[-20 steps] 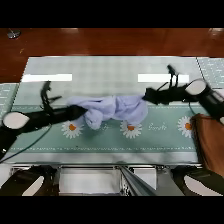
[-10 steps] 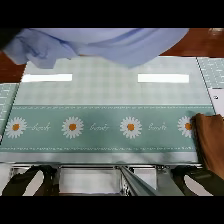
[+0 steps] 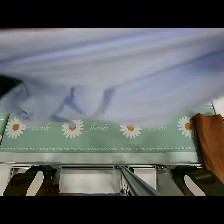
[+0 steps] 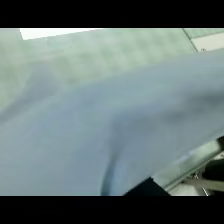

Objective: Fold the shirts.

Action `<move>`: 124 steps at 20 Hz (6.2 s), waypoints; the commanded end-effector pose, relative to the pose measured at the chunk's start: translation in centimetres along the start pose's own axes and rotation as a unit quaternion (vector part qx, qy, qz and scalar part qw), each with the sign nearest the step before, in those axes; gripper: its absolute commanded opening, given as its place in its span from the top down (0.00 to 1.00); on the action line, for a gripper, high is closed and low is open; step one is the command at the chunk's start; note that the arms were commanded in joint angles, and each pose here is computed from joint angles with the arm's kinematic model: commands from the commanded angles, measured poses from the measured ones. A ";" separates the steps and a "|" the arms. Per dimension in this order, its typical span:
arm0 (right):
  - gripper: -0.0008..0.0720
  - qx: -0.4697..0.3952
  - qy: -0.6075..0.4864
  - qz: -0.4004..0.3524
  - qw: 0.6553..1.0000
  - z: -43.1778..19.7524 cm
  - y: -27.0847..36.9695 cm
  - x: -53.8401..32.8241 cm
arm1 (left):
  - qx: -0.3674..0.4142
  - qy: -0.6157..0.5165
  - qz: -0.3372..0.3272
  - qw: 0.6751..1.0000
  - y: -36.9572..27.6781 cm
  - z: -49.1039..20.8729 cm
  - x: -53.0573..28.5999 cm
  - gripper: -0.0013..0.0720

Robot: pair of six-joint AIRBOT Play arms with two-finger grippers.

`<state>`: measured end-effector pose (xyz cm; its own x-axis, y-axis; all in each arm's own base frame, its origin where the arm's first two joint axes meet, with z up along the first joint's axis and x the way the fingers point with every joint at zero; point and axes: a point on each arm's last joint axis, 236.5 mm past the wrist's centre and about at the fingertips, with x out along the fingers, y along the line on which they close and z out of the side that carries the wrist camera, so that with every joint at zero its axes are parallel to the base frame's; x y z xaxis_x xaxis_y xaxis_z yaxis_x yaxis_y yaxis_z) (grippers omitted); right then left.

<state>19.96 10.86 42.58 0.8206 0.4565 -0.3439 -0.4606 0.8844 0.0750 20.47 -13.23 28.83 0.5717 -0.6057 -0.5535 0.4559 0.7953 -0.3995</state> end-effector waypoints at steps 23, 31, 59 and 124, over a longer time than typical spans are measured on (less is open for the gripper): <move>0.94 0.435 0.177 -0.016 0.883 -25.7 -18.8 39.4 | -0.350 0.156 -0.046 0.923 19.1 -8.6 30.4 0.78; 0.14 0.387 0.309 -0.009 0.869 -27.8 -22.4 29.9 | -0.339 0.279 -0.004 0.898 22.5 -12.2 19.4 0.02; 0.14 0.505 0.268 -0.080 0.817 -41.9 -14.3 16.3 | -0.418 -0.057 -0.015 0.906 18.3 -15.2 23.2 0.95; 0.96 -0.004 -0.182 -0.120 0.976 6.2 -0.6 -9.5 | 0.135 -0.429 0.370 0.813 -2.3 14.5 -24.9 0.95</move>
<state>19.57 7.57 51.50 0.9513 0.3074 -0.0219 -0.3058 0.9504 0.0568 20.97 -2.62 53.03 0.9891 -0.0528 0.1371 0.0561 0.9982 -0.0200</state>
